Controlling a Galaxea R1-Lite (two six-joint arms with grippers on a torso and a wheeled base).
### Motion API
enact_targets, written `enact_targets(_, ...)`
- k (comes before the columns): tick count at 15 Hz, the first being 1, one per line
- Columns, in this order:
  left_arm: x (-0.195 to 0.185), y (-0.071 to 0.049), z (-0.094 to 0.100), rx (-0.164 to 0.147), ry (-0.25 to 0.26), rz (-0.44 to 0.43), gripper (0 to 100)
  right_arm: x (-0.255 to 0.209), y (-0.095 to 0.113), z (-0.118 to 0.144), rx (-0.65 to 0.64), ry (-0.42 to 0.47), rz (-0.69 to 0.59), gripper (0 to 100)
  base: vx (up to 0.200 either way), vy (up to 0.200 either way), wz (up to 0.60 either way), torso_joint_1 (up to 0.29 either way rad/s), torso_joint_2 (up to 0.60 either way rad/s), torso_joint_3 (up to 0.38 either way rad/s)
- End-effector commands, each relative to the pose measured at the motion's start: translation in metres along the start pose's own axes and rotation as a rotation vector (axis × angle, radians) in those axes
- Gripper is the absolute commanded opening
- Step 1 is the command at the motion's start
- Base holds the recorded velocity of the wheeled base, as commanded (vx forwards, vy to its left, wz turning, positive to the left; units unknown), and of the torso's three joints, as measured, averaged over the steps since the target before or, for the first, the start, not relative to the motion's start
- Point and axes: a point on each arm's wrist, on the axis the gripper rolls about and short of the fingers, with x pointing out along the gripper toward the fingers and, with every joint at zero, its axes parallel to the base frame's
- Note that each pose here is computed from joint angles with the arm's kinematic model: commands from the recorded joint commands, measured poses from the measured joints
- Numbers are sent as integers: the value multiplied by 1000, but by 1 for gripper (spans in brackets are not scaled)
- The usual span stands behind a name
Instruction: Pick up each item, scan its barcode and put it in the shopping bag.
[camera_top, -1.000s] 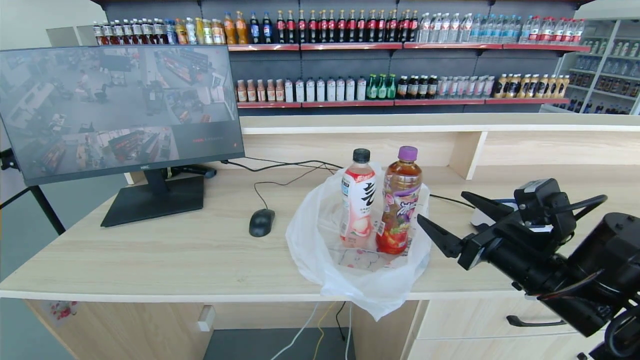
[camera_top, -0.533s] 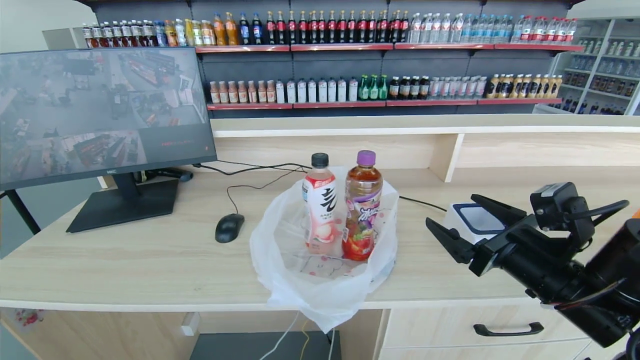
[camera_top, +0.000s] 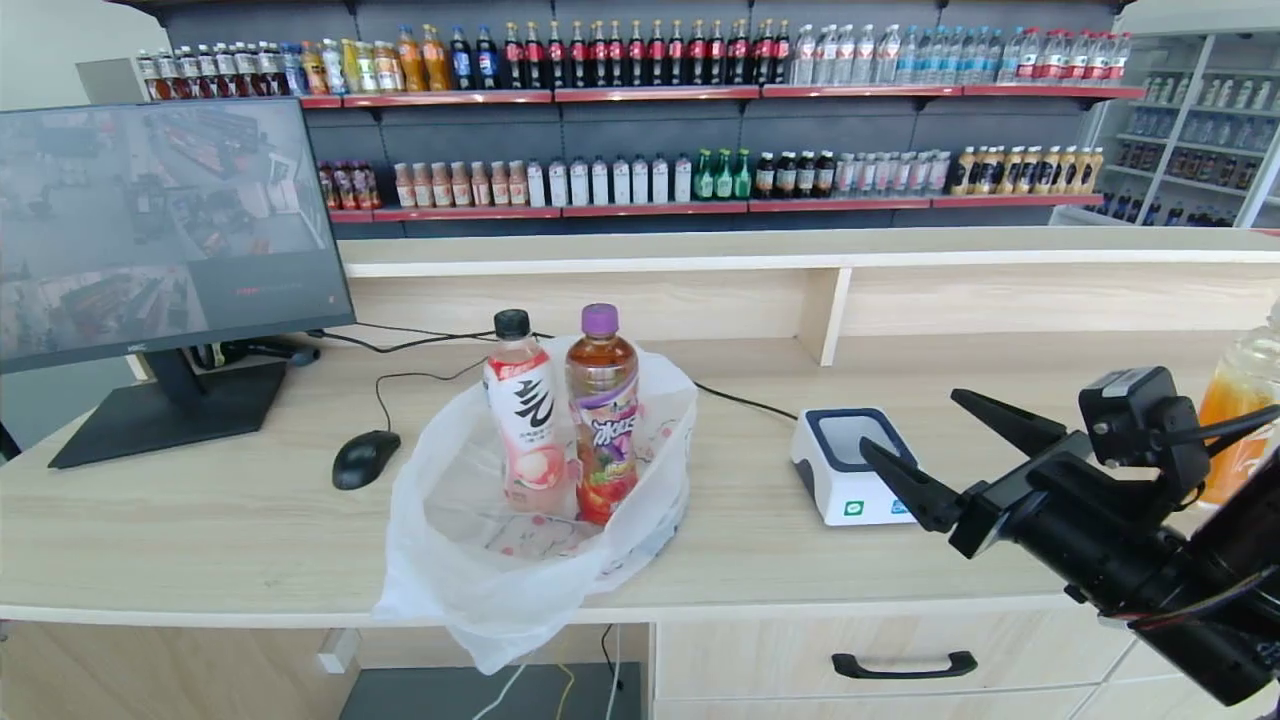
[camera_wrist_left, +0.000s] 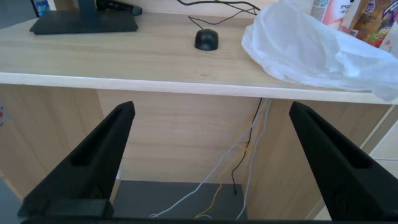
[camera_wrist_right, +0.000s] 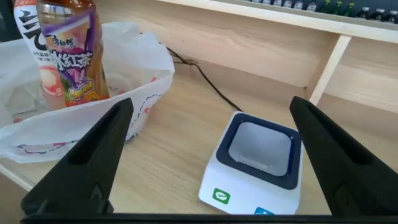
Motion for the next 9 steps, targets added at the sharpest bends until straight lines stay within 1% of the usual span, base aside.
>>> enact_targets(1, 0, 0, 0, 0, 0, 0, 100, 1, 0, -1, 0, 1, 0, 100, 0, -200, 0, 2, 2, -2)
enact_targets(9, 0, 0, 0, 0, 0, 0, 100, 2, 0, -1, 0, 2, 0, 100, 0, -200, 0, 4, 3, 4)
